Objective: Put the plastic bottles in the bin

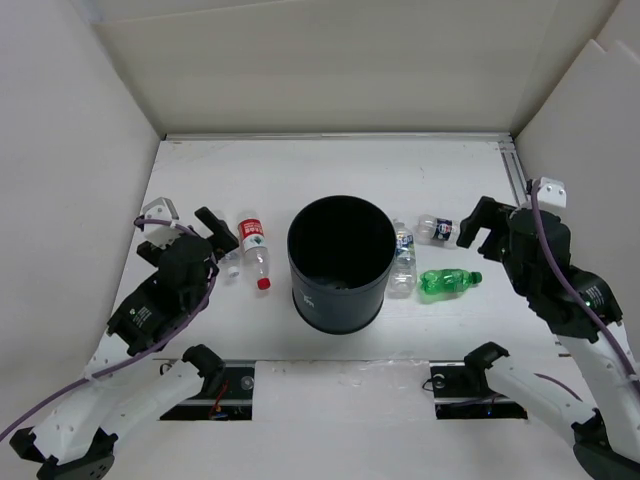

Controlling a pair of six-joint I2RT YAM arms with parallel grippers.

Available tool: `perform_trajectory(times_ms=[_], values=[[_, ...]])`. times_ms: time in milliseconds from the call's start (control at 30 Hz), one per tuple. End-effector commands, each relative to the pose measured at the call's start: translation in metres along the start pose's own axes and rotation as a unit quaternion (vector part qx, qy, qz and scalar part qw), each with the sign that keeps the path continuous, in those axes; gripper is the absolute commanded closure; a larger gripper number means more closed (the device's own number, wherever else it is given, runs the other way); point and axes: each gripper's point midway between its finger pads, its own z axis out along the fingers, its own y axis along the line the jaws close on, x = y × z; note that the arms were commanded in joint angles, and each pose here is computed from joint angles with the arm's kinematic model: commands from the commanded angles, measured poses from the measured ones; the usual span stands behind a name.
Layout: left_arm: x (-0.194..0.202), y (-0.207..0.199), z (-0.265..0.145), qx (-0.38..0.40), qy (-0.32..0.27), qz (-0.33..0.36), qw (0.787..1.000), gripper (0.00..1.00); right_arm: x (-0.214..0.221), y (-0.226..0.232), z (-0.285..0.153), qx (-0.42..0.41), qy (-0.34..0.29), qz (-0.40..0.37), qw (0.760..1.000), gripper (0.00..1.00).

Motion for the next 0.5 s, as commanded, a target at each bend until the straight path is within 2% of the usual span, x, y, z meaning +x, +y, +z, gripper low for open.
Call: perform_trajectory(times_ms=[0,100,233,300,367,467], values=[[0.0,-0.003,0.002,0.004,-0.004,0.002,1.0,0.0,-0.006,-0.009,0.002,0.03,-0.019,0.022,0.999,0.0],[-0.001,-0.005,0.002,0.01,-0.003,-0.001,1.0,0.0,-0.009,-0.01,0.007,0.037,-0.037,0.044,0.998,0.0],[0.002,-0.007,0.003,0.011,0.002,0.007,1.0,0.0,-0.008,0.011,0.017,-0.011,-0.045,0.063,0.997,0.0],[0.002,-0.009,0.003,0.017,0.002,0.013,1.0,0.0,-0.006,0.011,0.034,0.011,-0.039,0.093,0.995,0.0],[0.005,-0.014,0.004,0.029,0.006,0.014,0.999,0.0,0.008,0.01,0.066,0.049,0.001,0.103,0.993,0.0],[0.012,-0.015,0.006,0.03,0.016,0.028,0.999,0.0,0.015,0.0,0.114,0.07,0.04,0.174,0.981,0.0]])
